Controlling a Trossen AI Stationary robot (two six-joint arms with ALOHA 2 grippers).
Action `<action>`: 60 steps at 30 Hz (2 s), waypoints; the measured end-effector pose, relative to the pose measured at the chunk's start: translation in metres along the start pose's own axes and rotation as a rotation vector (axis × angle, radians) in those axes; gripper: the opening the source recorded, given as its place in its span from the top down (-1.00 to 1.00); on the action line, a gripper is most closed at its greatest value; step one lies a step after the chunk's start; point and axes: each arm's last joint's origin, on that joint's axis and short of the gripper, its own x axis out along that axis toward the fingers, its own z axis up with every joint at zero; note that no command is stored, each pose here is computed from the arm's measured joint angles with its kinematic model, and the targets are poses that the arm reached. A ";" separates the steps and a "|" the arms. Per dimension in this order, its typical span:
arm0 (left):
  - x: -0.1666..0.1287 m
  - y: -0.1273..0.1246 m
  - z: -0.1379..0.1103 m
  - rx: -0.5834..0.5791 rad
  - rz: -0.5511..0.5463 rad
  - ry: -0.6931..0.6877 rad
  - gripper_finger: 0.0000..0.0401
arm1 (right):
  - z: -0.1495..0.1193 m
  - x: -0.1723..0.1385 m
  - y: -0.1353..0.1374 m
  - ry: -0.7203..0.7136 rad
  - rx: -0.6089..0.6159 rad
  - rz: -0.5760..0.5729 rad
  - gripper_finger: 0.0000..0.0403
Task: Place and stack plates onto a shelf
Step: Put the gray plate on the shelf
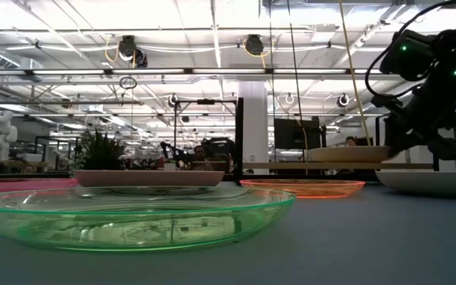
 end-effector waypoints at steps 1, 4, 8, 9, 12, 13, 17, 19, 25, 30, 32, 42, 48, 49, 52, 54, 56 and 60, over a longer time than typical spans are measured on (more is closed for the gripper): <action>0.000 0.000 0.000 0.000 0.000 0.000 0.98 | 0.000 0.000 0.000 -0.005 -0.002 0.000 0.82; 0.000 0.000 0.000 -0.001 0.000 0.000 0.98 | 0.001 0.000 -0.001 -0.012 -0.008 -0.004 0.85; 0.000 0.000 0.000 -0.002 0.000 0.000 0.98 | 0.001 0.000 -0.002 -0.018 -0.015 -0.012 0.93; 0.000 0.000 0.000 -0.002 0.000 0.000 0.98 | 0.001 0.000 -0.001 -0.022 -0.014 -0.007 0.96; 0.000 0.000 0.000 -0.003 0.000 0.000 0.98 | 0.002 0.000 -0.001 -0.036 -0.012 0.005 0.98; 0.000 0.000 0.000 -0.003 0.000 0.000 0.98 | 0.002 0.000 -0.001 -0.036 -0.012 0.005 0.98; 0.000 0.000 0.000 -0.003 0.000 0.000 0.98 | 0.002 0.000 -0.001 -0.035 -0.012 0.004 0.99; 0.000 0.000 0.000 -0.003 0.000 0.000 0.98 | 0.002 0.000 -0.001 -0.033 -0.009 0.007 0.99; 0.000 0.000 0.000 -0.003 0.000 0.000 0.98 | 0.004 -0.001 -0.003 -0.048 -0.020 -0.012 0.99; 0.000 0.000 0.000 -0.003 0.000 0.000 0.98 | 0.005 -0.001 -0.005 -0.061 -0.033 -0.032 0.97; 0.000 0.000 0.000 -0.003 0.000 0.000 0.98 | 0.006 -0.001 -0.005 -0.061 -0.034 -0.033 0.97; 0.000 0.000 0.000 -0.003 0.000 0.000 0.98 | 0.008 -0.001 -0.006 -0.088 -0.055 -0.043 0.96; 0.000 0.000 0.000 -0.009 0.000 0.000 0.98 | 0.008 -0.001 -0.006 -0.098 -0.060 -0.035 0.96; 0.000 0.000 0.000 -0.014 0.000 0.000 0.98 | 0.008 -0.001 -0.006 -0.098 -0.060 -0.035 0.96; 0.000 0.000 0.000 -0.024 0.000 0.000 0.98 | 0.008 -0.001 -0.006 -0.098 -0.064 -0.035 0.96; 0.000 0.000 0.000 -0.024 0.000 0.000 0.98 | 0.008 -0.001 -0.006 -0.096 -0.068 -0.033 0.96; 0.000 0.000 0.000 -0.025 0.000 0.000 0.98 | 0.008 -0.001 -0.006 -0.097 -0.070 -0.033 0.96; 0.000 0.000 0.000 -0.032 -0.001 0.000 0.98 | 0.008 -0.001 -0.005 -0.115 -0.070 -0.019 0.96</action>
